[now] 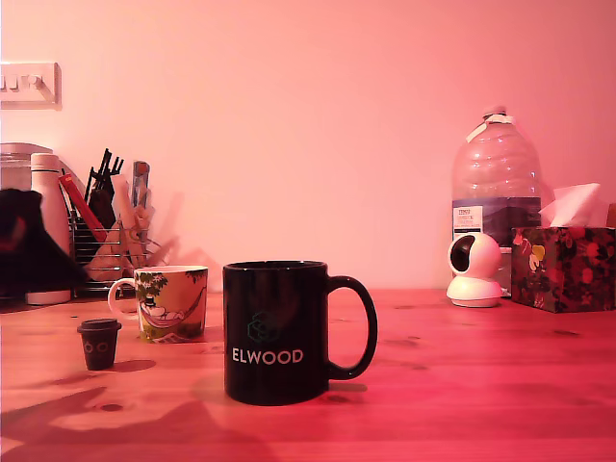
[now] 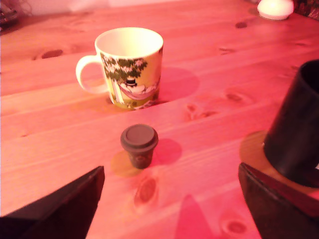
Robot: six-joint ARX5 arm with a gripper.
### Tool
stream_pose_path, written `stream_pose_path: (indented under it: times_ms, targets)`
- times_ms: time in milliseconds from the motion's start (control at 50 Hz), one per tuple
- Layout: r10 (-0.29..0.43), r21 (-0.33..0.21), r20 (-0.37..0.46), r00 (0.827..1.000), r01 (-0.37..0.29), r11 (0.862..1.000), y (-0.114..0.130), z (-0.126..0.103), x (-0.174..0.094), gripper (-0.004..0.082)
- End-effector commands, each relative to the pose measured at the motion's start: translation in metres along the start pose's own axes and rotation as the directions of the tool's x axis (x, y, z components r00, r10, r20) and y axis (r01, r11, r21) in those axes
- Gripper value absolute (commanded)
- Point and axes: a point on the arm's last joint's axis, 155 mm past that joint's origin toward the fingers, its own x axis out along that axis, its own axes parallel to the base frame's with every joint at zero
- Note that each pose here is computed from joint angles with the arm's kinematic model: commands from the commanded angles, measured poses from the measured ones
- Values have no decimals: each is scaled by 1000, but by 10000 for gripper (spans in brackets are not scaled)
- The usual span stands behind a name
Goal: Pick up the coffee capsules from the table one by one and drop them inside the nearest coffee cup
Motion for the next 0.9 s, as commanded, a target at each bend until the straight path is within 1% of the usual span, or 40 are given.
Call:
stream_pose_path:
  times_ms: [0,160,340,440,640,660,720,740,780,800,880]
  targets:
    - [13,2,-2,1000,-13,1000,6,-7,0,780]
    - [14,-10,3,1000,-14,1000,12,-9,6,780]
    - [9,-10,4,1000,-9,1000,15,-14,13,780]
    - [-7,-9,9,1000,7,1000,13,-15,17,780]
    - [-13,-12,-13,1000,13,1000,15,-23,33,780]
    - [-13,-4,-17,1000,13,1000,15,-24,35,780]
    - [-20,-5,-29,999,20,1000,15,-26,41,780]
    - [-23,9,-34,999,24,1000,15,-27,44,780]
    - [-24,8,-42,999,24,1000,16,-28,49,780]
    - [-24,19,-44,999,25,1000,16,-28,51,780]
    - [-26,24,-52,998,27,999,17,-30,58,780]
